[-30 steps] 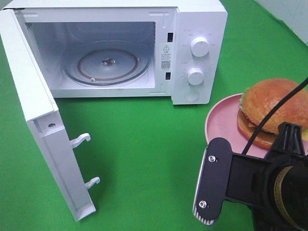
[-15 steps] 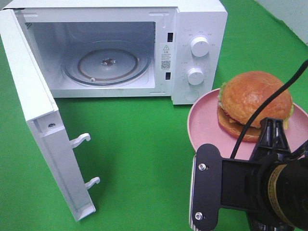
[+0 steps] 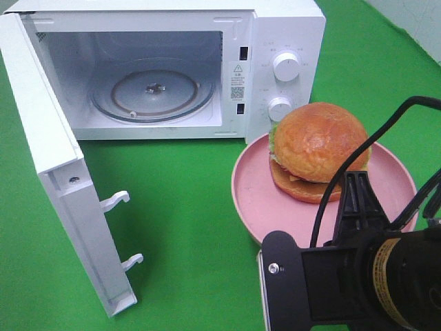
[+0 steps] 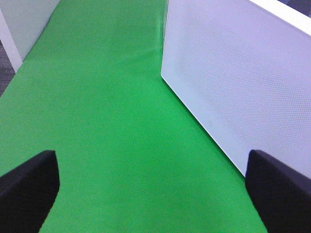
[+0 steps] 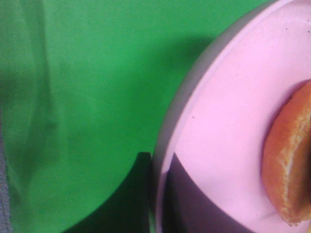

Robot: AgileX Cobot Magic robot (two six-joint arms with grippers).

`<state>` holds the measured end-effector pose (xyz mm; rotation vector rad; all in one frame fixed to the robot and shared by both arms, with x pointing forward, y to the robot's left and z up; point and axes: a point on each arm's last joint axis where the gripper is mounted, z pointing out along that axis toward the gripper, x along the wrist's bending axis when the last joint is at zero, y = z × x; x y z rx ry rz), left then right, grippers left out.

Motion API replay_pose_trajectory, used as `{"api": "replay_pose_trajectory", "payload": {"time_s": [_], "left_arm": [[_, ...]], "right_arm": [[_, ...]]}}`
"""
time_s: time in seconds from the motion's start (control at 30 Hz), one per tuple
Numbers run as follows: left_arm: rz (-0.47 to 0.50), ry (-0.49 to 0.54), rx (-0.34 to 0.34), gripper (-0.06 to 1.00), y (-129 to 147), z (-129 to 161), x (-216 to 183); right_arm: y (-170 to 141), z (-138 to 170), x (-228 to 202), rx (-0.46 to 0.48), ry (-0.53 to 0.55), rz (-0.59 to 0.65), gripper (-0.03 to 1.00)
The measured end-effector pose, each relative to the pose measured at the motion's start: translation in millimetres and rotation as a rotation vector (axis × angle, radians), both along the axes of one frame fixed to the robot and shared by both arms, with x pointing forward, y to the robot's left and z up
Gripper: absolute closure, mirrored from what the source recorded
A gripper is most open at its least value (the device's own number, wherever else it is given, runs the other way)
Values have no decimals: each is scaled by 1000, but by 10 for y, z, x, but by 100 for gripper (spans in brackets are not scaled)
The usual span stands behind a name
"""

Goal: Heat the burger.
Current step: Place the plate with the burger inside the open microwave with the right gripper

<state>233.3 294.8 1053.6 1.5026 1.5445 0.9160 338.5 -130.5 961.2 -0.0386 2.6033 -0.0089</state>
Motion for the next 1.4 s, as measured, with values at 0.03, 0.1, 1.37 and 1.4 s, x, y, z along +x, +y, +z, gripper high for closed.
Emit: {"api": "replay_pose_trajectory", "payload": {"time_s": [0.03,0.1,1.37,1.4], "left_arm": [[0,0,0,-1,0,0,0],[0,0,0,-1,0,0,0],[0,0,0,-1,0,0,0],[0,0,0,-1,0,0,0]], "right_arm": [[15,-1,-2,-2,2,37,96],[23,-2,-3,-5,3,59,96],[-72,-33,366,-41,69,411,96],[-106,-43,398,-46,79,424,96]]}}
